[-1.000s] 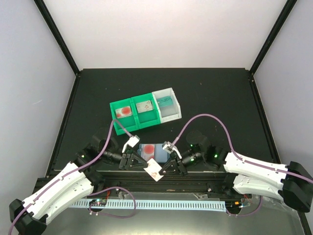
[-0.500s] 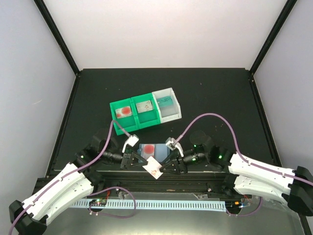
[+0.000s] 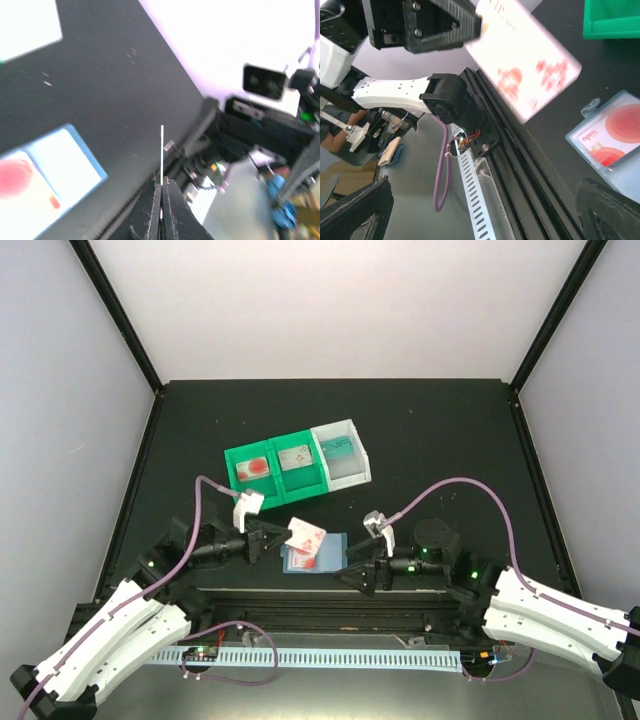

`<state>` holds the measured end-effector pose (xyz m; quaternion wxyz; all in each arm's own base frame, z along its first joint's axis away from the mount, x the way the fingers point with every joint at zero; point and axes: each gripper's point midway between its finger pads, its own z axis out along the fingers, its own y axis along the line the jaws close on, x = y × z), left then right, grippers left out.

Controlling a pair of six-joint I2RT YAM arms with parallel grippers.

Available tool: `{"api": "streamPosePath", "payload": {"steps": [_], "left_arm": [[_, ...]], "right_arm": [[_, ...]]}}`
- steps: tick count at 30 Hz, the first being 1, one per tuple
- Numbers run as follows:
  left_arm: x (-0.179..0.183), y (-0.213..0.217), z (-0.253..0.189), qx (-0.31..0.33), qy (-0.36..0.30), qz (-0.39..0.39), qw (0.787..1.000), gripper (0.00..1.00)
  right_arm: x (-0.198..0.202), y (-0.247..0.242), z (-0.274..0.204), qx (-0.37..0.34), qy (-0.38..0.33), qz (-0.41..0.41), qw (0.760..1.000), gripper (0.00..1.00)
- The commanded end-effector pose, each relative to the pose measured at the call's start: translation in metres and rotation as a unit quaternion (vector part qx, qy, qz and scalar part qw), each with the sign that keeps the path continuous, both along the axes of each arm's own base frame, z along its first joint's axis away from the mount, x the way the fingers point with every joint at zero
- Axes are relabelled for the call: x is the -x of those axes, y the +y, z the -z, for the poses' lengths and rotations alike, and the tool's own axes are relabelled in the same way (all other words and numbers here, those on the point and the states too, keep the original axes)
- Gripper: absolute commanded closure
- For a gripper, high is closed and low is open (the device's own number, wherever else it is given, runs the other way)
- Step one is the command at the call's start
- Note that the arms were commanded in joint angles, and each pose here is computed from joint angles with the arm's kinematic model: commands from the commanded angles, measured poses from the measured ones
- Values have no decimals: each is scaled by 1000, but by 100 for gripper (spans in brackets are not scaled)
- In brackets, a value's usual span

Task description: Take the credit cards out of the card holder

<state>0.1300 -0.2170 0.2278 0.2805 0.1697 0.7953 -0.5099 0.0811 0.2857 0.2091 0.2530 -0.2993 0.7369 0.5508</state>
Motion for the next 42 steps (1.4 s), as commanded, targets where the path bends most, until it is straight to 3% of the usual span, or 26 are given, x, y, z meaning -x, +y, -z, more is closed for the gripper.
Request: {"api": "streamPosePath", "payload": {"steps": [1, 7, 14, 19, 25, 42], "left_arm": [[-45, 30, -18, -31, -41, -153, 987, 98], [-88, 53, -29, -37, -70, -276, 958, 98], [-139, 51, -32, -64, -78, -330, 939, 98], [-181, 53, -13, -102, -50, -371, 922, 98], [-222, 63, 14, -94, 2, -444, 891, 98], [-295, 50, 66, -124, 54, -490, 861, 99]], "right_arm": [[-12, -5, 1, -8, 3, 43, 999, 0], [-17, -7, 1, -17, 14, 64, 998, 0], [-17, -7, 3, -25, 34, 70, 997, 0], [-18, -7, 2, -31, 39, 75, 996, 0], [-18, -8, -3, -30, 37, 77, 996, 0], [-33, -22, 10, 0, 55, 144, 988, 0]]}}
